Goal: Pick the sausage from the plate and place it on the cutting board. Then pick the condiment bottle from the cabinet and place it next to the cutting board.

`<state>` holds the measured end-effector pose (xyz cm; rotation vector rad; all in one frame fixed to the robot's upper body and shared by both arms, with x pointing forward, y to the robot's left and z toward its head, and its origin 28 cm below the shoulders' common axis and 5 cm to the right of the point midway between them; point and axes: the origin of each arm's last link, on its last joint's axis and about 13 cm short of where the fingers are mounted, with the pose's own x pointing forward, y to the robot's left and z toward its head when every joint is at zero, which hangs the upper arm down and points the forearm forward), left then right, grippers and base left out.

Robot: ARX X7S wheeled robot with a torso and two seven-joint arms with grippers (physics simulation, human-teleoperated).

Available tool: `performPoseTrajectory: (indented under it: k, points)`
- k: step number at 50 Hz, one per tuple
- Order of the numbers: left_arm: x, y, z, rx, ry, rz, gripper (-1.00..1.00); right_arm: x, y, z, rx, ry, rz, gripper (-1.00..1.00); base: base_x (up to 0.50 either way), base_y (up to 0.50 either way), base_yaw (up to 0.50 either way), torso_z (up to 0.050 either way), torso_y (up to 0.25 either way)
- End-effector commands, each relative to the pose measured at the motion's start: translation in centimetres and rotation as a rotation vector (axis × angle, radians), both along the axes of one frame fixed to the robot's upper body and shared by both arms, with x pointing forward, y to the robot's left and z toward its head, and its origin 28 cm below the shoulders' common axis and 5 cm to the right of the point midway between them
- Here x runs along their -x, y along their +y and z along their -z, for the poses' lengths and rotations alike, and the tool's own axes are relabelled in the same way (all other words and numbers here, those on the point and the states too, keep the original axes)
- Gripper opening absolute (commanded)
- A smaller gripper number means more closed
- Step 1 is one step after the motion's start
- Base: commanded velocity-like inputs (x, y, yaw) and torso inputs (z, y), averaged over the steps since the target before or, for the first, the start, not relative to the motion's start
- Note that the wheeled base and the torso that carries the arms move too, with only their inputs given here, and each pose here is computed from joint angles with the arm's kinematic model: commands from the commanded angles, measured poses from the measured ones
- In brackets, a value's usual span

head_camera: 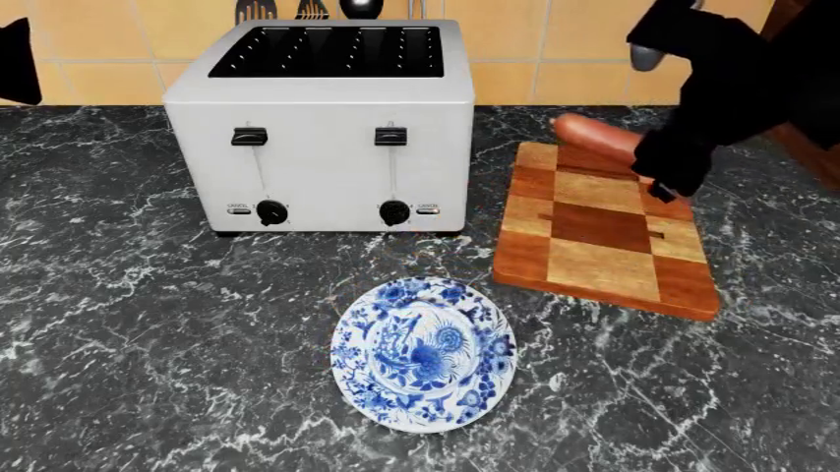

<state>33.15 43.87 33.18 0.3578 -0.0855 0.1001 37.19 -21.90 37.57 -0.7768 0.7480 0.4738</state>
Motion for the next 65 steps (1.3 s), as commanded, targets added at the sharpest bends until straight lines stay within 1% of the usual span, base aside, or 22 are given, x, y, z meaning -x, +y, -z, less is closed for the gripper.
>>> performPoseTrajectory:
  k: [1, 9, 19, 25, 33, 36, 49, 54, 55, 65]
  points:
    - [0.3, 0.2, 0.0, 0.001, 0.001, -0.005, 1.0, -1.7, 0.1, 1.9, -0.028, -0.021, 0.02, -1.0, 0.0, 0.0, 0.0, 0.0, 0.0]
    - [0.7, 0.4, -0.3, 0.001, -0.003, -0.01, 1.0, -2.3, -0.2, 3.2, -0.036, -0.005, 0.045, -1.0, 0.0, 0.0, 0.0, 0.0, 0.0]
    - [0.3, 0.2, 0.0, 0.0, -0.002, -0.014, 1.0, -2.7, -0.2, 4.6, -0.062, 0.024, 0.058, -1.0, 0.0, 0.0, 0.0, 0.0, 0.0]
    - [0.5, 0.2, 0.1, 0.0, -0.002, -0.016, 1.0, -2.9, -0.5, 5.2, -0.062, 0.015, 0.082, -1.0, 0.0, 0.0, 0.0, 0.0, 0.0]
    - [0.5, 0.2, 0.0, -0.002, -0.004, -0.015, 1.0, -3.2, -0.5, 6.1, -0.09, 0.007, 0.089, -1.0, 0.0, 0.0, 0.0, 0.0, 0.0]
    - [0.7, 0.3, -0.1, -0.002, -0.003, -0.016, 1.0, -3.2, -0.5, 6.5, -0.101, 0.026, 0.088, -1.0, 0.0, 0.0, 0.0, 0.0, 0.0]
    - [0.9, 0.4, -0.1, 0.0, 0.0, -0.019, 1.0, -3.5, -0.4, 8.1, -0.105, 0.058, 0.1, -1.0, 0.0, 0.0, 0.0, 0.0, 0.001]
    - [0.9, 0.4, 0.0, 0.0, 0.002, -0.02, 1.0, -3.5, -0.5, 8.3, -0.097, 0.058, 0.111, -1.0, 0.0, 0.0, 0.0, 0.0, 0.0]
    - [0.9, 0.4, 0.0, 0.0, 0.002, -0.02, 1.0, -3.5, -0.5, 8.2, -0.095, 0.057, 0.113, 1.0, 0.0, 0.0, 0.0, 0.0, 0.0]
    - [0.7, 0.3, -0.1, 0.003, -0.003, -0.015, 1.0, -3.4, -0.7, 6.9, -0.09, 0.017, 0.124, 1.0, 0.0, 0.0, 0.0, 0.0, 0.0]
